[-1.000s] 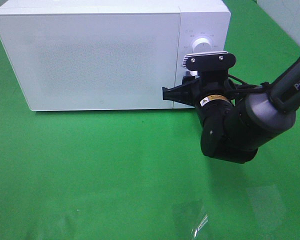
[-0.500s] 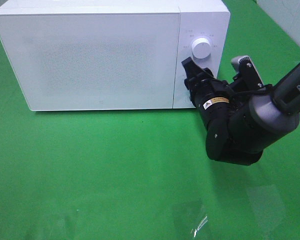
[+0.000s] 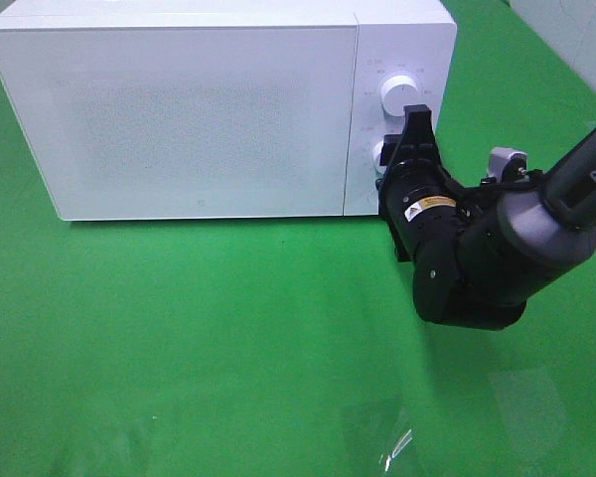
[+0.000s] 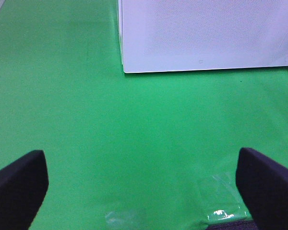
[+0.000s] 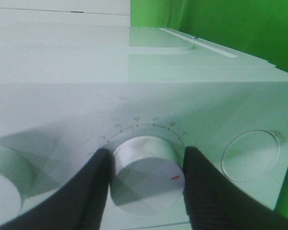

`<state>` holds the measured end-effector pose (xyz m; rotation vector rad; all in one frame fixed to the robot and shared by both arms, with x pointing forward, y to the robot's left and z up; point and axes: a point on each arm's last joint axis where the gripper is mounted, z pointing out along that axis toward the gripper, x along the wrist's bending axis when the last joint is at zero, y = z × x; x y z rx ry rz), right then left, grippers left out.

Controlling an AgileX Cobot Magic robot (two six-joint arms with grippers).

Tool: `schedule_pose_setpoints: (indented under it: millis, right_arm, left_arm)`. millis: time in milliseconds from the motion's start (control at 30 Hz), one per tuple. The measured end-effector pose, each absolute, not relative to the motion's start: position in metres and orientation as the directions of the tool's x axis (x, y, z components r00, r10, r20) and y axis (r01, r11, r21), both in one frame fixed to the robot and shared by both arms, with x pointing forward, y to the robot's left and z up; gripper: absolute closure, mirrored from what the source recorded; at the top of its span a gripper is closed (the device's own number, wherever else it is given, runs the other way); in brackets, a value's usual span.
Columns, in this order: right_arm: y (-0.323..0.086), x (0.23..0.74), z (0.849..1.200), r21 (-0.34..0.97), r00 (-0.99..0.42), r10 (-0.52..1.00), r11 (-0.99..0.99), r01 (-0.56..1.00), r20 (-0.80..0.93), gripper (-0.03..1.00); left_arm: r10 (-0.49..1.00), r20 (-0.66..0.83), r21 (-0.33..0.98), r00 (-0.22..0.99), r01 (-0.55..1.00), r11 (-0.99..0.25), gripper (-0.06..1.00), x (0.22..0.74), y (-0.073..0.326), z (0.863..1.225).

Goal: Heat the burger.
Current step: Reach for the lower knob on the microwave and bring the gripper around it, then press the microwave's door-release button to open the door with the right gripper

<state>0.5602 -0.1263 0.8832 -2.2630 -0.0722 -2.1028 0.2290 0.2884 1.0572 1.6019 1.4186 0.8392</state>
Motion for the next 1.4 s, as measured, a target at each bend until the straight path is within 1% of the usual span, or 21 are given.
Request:
schedule_pose_setpoints:
  millis: [767, 1067, 1133, 1200, 1300, 1333, 1367, 1400]
  right_arm:
    - [-0.1267, 0.5598, 0.8827, -0.013, 0.076, -0.008, -0.997, 0.071, 0.997, 0.53]
    - [-0.1281, 0.5604, 0.8828, -0.019, 0.078, -0.015, -0.999, 0.049, 0.997, 0.53]
    - [-0.1284, 0.5603, 0.8828, -0.022, 0.079, -0.019, -0.999, 0.039, 0.997, 0.52]
    - [-0.1235, 0.5600, 0.8835, -0.010, 0.081, -0.006, -0.999, 0.052, 0.997, 0.46]
    - [-0.1224, 0.5600, 0.8839, -0.002, 0.079, 0.002, -0.998, 0.057, 0.997, 0.44]
    - [-0.1204, 0.5597, 0.8844, 0.017, 0.076, 0.022, -0.998, 0.063, 0.997, 0.40]
    - [-0.1204, 0.5597, 0.8844, 0.017, 0.076, 0.022, -0.998, 0.063, 0.997, 0.40]
    - [-0.1200, 0.5595, 0.8843, 0.036, 0.076, 0.041, -0.997, 0.066, 0.996, 0.36]
  left_arm:
    - [0.989, -0.037, 0.896, 0.144, 0.444, -0.031, -0.04, 0.2290, 0.2884, 1.0572]
    - [0.989, -0.037, 0.896, 0.144, 0.444, -0.031, -0.04, 0.2290, 0.2884, 1.0572]
    - [0.989, -0.037, 0.896, 0.144, 0.444, -0.031, -0.04, 0.2290, 0.2884, 1.0572]
    - [0.989, -0.037, 0.896, 0.144, 0.444, -0.031, -0.04, 0.2290, 0.2884, 1.0572]
    - [0.989, -0.037, 0.896, 0.144, 0.444, -0.031, -0.04, 0.2290, 0.2884, 1.0572]
    - [0.989, -0.037, 0.896, 0.144, 0.444, -0.031, -0.04, 0.2290, 0.2884, 1.0572]
    - [0.989, -0.037, 0.896, 0.144, 0.444, -0.031, -0.04, 0.2290, 0.2884, 1.0572]
    - [0.989, -0.037, 0.896, 0.144, 0.444, -0.031, -0.04, 0.2290, 0.2884, 1.0572]
